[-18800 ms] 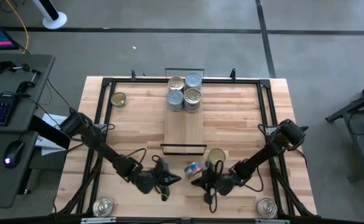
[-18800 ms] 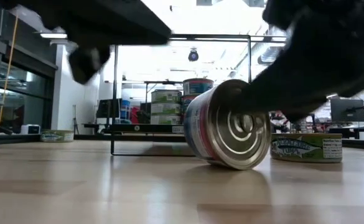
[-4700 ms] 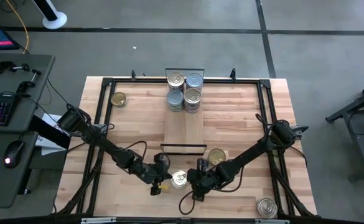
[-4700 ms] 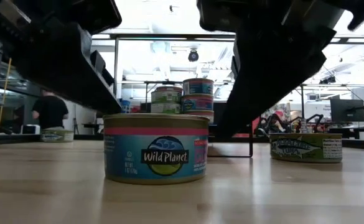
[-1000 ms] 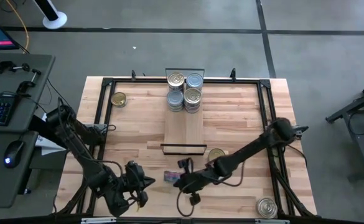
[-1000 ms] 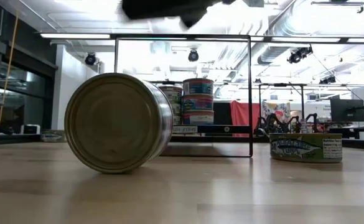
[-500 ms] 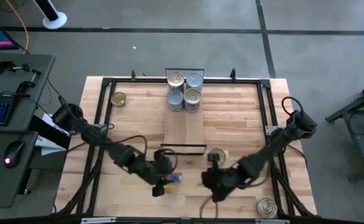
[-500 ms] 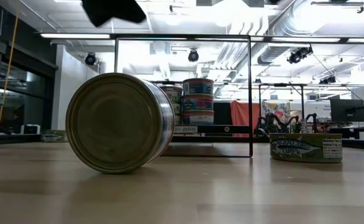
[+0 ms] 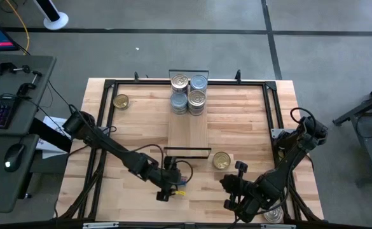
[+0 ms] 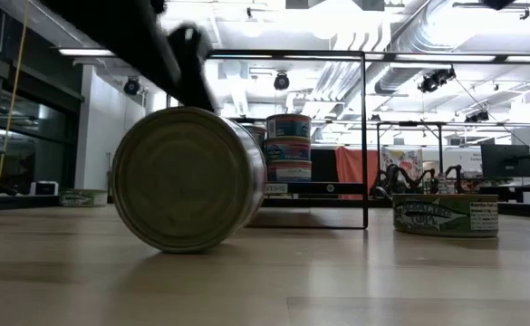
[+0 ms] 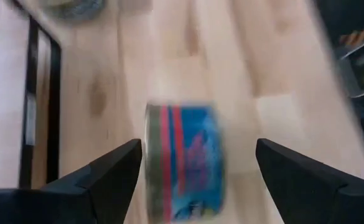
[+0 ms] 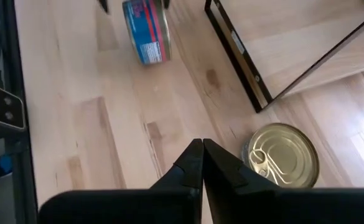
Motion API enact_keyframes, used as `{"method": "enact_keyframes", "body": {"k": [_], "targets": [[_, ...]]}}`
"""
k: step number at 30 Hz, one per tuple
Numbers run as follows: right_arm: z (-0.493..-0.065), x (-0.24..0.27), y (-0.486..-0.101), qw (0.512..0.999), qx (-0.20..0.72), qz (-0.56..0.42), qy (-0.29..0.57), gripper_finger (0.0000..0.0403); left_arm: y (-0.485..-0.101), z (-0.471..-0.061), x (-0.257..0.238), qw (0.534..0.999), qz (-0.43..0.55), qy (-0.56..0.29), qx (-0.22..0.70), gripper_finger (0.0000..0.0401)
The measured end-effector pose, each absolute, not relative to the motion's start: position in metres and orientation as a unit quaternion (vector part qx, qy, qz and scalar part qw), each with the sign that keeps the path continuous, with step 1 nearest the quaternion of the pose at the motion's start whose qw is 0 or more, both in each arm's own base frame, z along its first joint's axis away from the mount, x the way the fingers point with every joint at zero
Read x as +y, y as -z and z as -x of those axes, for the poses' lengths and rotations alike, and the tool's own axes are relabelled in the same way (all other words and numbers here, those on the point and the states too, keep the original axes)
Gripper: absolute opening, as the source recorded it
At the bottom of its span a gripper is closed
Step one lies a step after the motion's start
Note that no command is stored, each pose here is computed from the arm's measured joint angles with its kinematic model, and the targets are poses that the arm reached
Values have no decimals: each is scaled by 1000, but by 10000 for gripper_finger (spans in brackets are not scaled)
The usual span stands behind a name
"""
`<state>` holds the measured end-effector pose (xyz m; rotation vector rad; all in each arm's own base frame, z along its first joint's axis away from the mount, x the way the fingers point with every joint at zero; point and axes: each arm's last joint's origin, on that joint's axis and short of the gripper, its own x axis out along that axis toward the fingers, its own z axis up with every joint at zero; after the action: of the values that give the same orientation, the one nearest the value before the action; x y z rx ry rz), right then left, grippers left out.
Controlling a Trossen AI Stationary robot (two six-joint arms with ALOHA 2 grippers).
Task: Stack canned seafood by type on shelf
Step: Stack the pink and blue tuna cans on top of the pink and blue tuna can
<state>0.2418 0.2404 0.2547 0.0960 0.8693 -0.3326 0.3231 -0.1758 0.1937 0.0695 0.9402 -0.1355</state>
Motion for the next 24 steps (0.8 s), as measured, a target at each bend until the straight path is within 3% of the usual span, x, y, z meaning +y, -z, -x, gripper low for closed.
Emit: {"method": "enact_keyframes", "body": {"k": [11,14,17,18,24], "targets": [[-243,240,-255,894,414,-48,163,0,-167,-330,-171,873,-44,42,485,307],[-243,239,-255,894,417,-38,161,0,-169,-330,-173,875,-41,46,480,267],[-244,237,-255,893,420,-28,160,0,-171,-328,-176,876,-41,52,477,171],[-245,236,-255,892,421,-24,161,0,-173,-328,-177,878,-37,53,473,158],[-249,230,-254,891,424,-5,166,0,-225,-314,-171,901,-10,94,424,164]]}}
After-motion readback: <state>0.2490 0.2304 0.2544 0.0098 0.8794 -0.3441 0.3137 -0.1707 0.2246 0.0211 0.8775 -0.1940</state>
